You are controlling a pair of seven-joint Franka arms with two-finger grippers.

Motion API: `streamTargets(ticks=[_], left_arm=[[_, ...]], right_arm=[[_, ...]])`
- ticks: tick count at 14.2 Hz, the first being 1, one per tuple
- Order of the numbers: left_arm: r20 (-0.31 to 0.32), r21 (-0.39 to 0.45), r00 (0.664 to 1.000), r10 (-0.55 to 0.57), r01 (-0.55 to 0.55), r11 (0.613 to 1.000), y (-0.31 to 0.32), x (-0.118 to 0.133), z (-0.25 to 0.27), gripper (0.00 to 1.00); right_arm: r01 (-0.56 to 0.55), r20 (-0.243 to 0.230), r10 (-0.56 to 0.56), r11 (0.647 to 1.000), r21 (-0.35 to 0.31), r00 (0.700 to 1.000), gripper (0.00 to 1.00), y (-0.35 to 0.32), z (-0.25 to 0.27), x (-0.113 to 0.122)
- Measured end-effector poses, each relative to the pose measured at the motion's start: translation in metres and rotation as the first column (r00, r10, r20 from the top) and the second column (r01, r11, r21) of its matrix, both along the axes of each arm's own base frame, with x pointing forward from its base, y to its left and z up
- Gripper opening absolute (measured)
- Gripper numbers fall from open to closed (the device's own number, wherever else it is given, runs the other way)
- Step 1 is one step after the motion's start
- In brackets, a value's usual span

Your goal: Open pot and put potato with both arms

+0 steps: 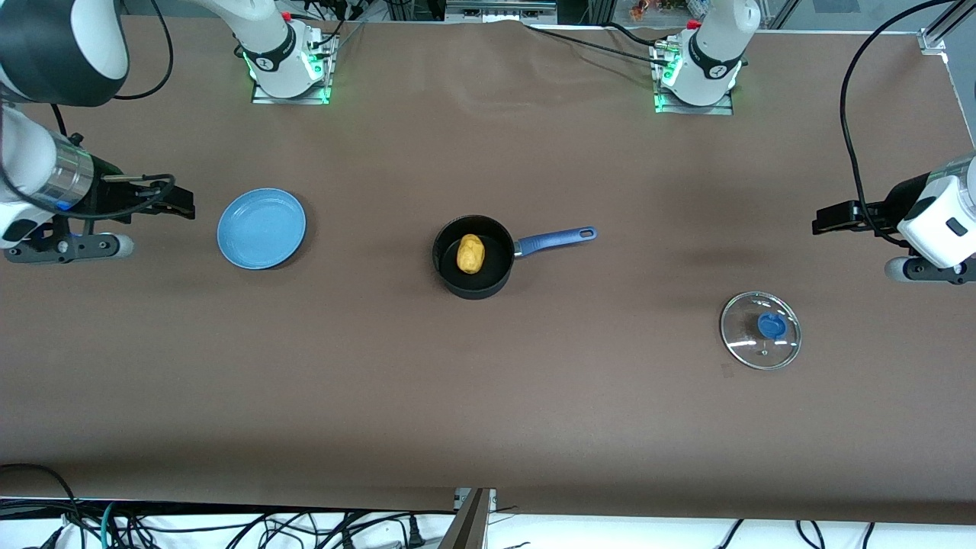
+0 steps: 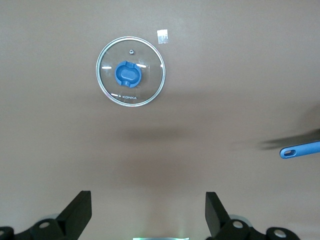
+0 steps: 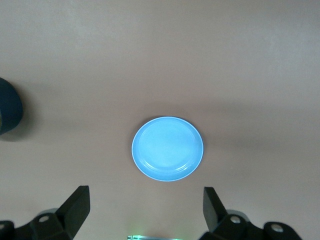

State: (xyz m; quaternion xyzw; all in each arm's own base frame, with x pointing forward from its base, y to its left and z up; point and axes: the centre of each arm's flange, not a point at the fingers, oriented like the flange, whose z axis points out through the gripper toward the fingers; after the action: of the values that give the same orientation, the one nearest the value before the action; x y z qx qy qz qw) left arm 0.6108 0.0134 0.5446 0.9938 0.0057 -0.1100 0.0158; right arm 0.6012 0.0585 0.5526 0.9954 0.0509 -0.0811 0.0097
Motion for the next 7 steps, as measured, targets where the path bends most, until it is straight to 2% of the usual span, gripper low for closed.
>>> streamTargets(ticks=[4, 7], left_arm=[[0.0, 0.0, 1.0, 0.0, 0.0, 1.0, 0.0, 0.0, 0.0, 1.0], [0.0, 0.0, 1.0, 0.0, 0.0, 1.0, 0.0, 0.0, 0.0, 1.0]], right_arm=[[0.067, 0.053, -0.07, 0.996, 0.05, 0.996, 1.0, -0.059, -0.004, -0.016], [0.109, 0.087, -0.114, 0.992, 0.058, 0.99, 1.0, -0.09, 0.015, -0.032]])
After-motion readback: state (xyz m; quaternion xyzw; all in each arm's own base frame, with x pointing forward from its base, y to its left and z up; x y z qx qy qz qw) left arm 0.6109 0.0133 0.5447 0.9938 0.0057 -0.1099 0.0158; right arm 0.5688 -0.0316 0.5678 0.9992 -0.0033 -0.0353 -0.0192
